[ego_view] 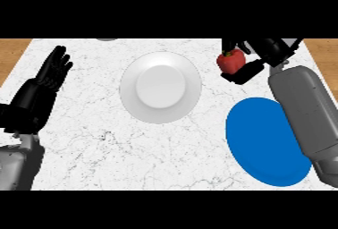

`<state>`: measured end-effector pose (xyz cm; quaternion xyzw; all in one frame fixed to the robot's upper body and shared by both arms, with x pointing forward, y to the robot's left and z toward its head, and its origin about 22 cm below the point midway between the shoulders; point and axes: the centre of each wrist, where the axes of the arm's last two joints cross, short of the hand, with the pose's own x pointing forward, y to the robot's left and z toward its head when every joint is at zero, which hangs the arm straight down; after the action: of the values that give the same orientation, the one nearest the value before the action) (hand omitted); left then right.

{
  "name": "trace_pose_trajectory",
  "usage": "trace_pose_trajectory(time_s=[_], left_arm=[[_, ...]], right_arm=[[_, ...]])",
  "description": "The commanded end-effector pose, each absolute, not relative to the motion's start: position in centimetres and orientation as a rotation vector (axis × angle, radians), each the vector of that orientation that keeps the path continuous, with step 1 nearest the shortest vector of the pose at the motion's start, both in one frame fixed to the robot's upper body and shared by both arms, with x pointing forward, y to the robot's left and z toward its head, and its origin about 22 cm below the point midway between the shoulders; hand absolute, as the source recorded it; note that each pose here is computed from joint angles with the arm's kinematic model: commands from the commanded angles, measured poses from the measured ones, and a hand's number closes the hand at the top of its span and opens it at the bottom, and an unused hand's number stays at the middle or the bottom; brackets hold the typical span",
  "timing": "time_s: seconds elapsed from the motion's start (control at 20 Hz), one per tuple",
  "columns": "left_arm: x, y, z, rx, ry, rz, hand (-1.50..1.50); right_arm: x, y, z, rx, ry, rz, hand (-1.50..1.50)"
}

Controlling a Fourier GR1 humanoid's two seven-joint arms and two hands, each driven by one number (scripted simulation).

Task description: Pick the bell pepper from the plate and place it in the plate

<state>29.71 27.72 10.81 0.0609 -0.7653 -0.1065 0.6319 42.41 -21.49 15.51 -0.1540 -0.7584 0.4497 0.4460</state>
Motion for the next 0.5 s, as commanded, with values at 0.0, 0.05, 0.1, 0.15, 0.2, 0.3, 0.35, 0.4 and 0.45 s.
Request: trace_pose_trajectory(time_s=[0.0,0.05,0.1,0.15,0.2,0.3,0.35,0.4,0.45], left_arm=[[29.8,27.7,10.0,0.143,-1.740,-0.236,0.00],[30.6,27.9,8.9,0.138,-1.738,-0.249,0.00],[30.1,28.8,10.8,0.135,-1.759,-0.233,0.00],[29.7,28.2,10.9,0.116,-1.754,-0.248,0.00],[30.4,26.5,10.4,0.134,-1.761,-0.246,0.00],[30.6,27.9,11.5,0.130,-1.770,-0.241,0.00],[29.9,27.9,10.3,0.135,-1.766,-0.253,0.00],[30.6,29.0,10.8,0.106,-1.763,-0.253,0.00],[29.5,28.5,10.4,0.121,-1.764,-0.254,0.00]], right_arm=[[42.3,-16.3,16.8,-0.293,-1.862,1.138,1.50],[43.3,-15.1,16.1,-0.301,-1.853,1.132,1.50],[42.5,-12.6,15.8,-0.260,-1.859,1.122,1.50],[43.7,-12.3,16.5,-0.266,-1.852,1.111,1.50],[43.2,-12.2,14.7,-0.229,-1.818,1.130,1.50],[42.8,-9.6,12.6,-0.247,-1.817,1.151,1.50],[42.6,-7.6,15.0,-0.227,-1.794,1.139,1.50],[43.2,-8.8,12.0,-0.254,-1.792,1.151,1.50],[43.7,-8.3,12.7,-0.274,-1.789,1.131,1.50]])
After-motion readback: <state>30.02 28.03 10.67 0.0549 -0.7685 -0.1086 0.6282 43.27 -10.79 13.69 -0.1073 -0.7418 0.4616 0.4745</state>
